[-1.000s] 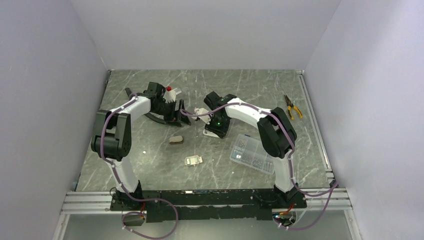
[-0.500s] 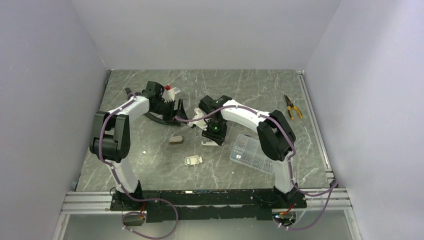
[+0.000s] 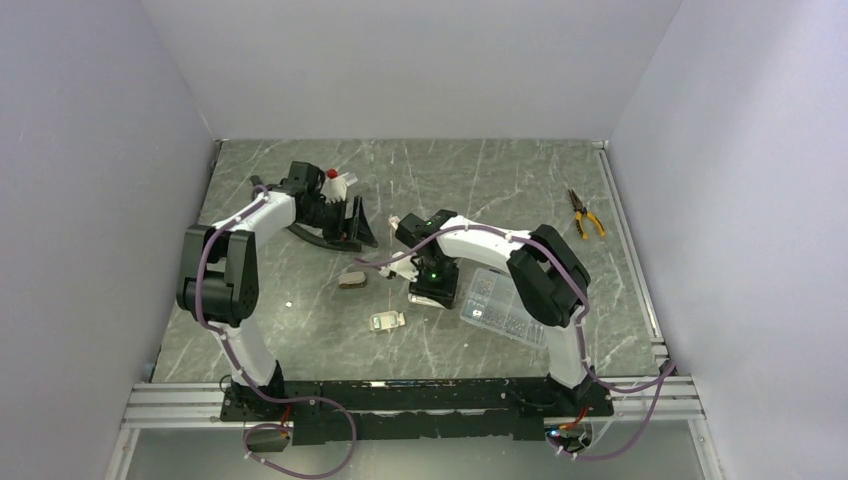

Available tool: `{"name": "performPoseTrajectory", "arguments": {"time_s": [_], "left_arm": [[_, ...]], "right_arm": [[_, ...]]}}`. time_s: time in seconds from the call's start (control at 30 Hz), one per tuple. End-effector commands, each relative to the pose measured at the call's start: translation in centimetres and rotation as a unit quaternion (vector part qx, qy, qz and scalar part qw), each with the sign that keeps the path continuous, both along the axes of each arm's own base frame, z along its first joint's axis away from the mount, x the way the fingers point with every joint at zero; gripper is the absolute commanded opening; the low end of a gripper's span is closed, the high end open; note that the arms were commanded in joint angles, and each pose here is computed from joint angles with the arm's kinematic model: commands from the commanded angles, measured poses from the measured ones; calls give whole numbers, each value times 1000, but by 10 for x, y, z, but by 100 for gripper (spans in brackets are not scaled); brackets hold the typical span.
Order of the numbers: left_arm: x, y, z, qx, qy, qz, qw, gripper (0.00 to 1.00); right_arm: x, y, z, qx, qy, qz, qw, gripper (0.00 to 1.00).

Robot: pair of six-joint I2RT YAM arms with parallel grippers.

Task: Load the staples into the stapler
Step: Close the stapler at the center of the board.

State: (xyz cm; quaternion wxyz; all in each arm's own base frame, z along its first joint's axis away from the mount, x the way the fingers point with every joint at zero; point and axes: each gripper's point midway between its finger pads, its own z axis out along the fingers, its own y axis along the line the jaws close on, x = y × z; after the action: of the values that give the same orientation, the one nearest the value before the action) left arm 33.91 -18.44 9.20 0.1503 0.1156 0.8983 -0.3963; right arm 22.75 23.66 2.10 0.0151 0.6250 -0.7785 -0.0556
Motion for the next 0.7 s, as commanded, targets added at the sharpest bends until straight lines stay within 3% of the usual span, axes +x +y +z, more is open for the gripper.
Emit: {"name": "performPoseTrajectory", "arguments": {"time_s": [0.0,0.2,0.5,0.63,0.67], "left_arm": [[9,12,26,-3,-43,17,999,81],[12,20,33,-13,-48,28,998,80],[9,27,39,-14,-62,32,997,80],[9,29,45,-12,-74,33,997,80],[9,30,47,-12,-78,33,996,81]], "right_arm": [[8,-17,-17,-77,-25,-3,997,0],[5,-29,-32,-144,-33,10,989,0],[-15,-38,-53,-204,13,51,978,0],[-13,-34,-57,-203,16,55,978,0],[-11,-28,-56,-186,9,53,981,4]]}}
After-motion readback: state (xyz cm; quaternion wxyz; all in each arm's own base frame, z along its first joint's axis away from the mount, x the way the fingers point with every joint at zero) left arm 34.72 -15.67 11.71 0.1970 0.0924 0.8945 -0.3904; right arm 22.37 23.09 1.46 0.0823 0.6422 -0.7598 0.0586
